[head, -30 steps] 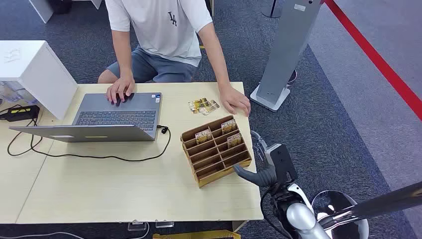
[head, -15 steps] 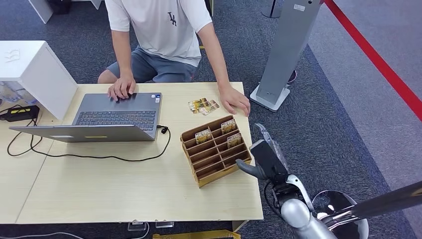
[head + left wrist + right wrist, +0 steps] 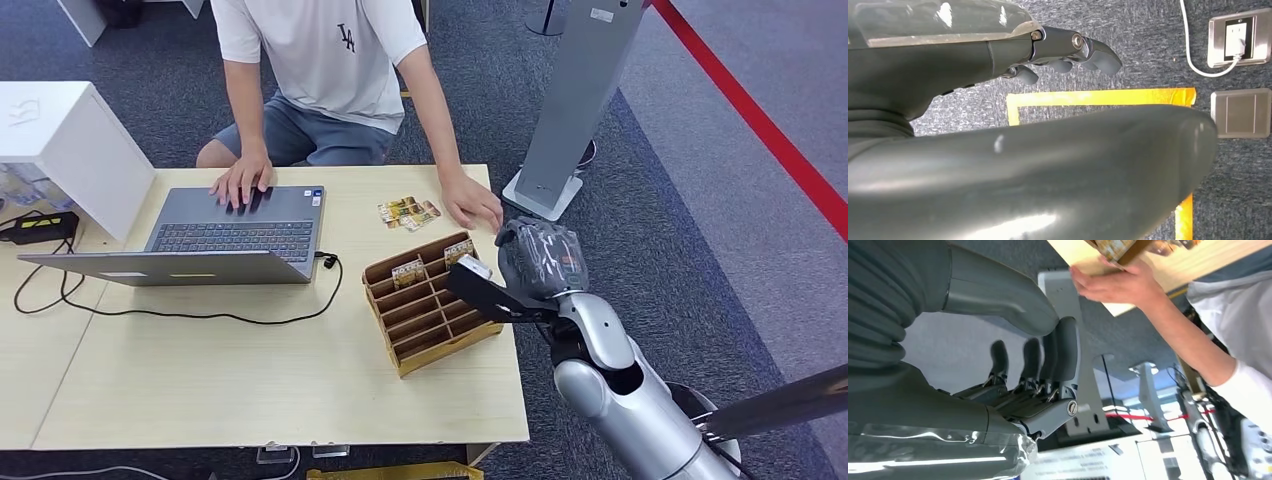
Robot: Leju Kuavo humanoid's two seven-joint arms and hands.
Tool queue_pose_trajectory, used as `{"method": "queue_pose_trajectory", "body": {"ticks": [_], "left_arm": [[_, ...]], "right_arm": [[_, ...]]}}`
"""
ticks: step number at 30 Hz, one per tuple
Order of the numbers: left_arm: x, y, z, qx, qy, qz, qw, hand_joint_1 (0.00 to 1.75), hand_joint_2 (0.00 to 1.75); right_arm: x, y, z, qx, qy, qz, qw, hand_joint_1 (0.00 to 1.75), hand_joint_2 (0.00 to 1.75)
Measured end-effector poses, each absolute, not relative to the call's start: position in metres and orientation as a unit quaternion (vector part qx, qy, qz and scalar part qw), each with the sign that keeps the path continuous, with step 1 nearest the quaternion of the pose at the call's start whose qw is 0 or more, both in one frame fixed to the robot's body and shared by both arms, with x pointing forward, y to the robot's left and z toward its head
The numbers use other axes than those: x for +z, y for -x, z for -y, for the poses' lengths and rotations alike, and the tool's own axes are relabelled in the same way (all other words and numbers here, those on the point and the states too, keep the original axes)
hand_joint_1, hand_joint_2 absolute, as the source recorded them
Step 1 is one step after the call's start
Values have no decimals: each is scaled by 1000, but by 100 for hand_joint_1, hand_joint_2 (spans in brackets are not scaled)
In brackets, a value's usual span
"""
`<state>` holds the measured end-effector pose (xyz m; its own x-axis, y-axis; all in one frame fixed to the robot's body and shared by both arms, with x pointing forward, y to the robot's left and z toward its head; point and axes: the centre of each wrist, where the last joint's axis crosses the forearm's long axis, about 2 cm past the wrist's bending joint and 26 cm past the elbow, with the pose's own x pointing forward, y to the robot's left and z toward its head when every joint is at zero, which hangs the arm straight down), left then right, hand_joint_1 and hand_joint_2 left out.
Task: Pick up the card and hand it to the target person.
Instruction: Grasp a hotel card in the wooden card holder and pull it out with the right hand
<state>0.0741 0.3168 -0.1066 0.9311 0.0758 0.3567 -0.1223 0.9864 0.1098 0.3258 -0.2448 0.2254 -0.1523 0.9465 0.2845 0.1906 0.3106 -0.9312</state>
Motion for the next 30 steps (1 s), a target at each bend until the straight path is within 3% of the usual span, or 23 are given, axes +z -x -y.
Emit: {"method": "queue_pose_trajectory", "body": {"ticks": [6, 13, 18, 30], "left_arm": [[-107, -74, -317, 60, -66, 185, 979, 0, 0], [-107, -74, -317, 65, -66, 186, 978, 0, 0], [-107, -74, -317, 66, -67, 185, 978, 0, 0], [-107, -74, -317, 64, -73, 186, 978, 0, 0]], "right_arm": [[235, -334, 228, 426, 450, 647, 445, 134, 175], [227, -340, 214, 462, 458, 632, 421, 49, 175], [218, -341, 208, 483, 459, 619, 415, 19, 175], [197, -347, 205, 510, 454, 597, 422, 25, 175]]}}
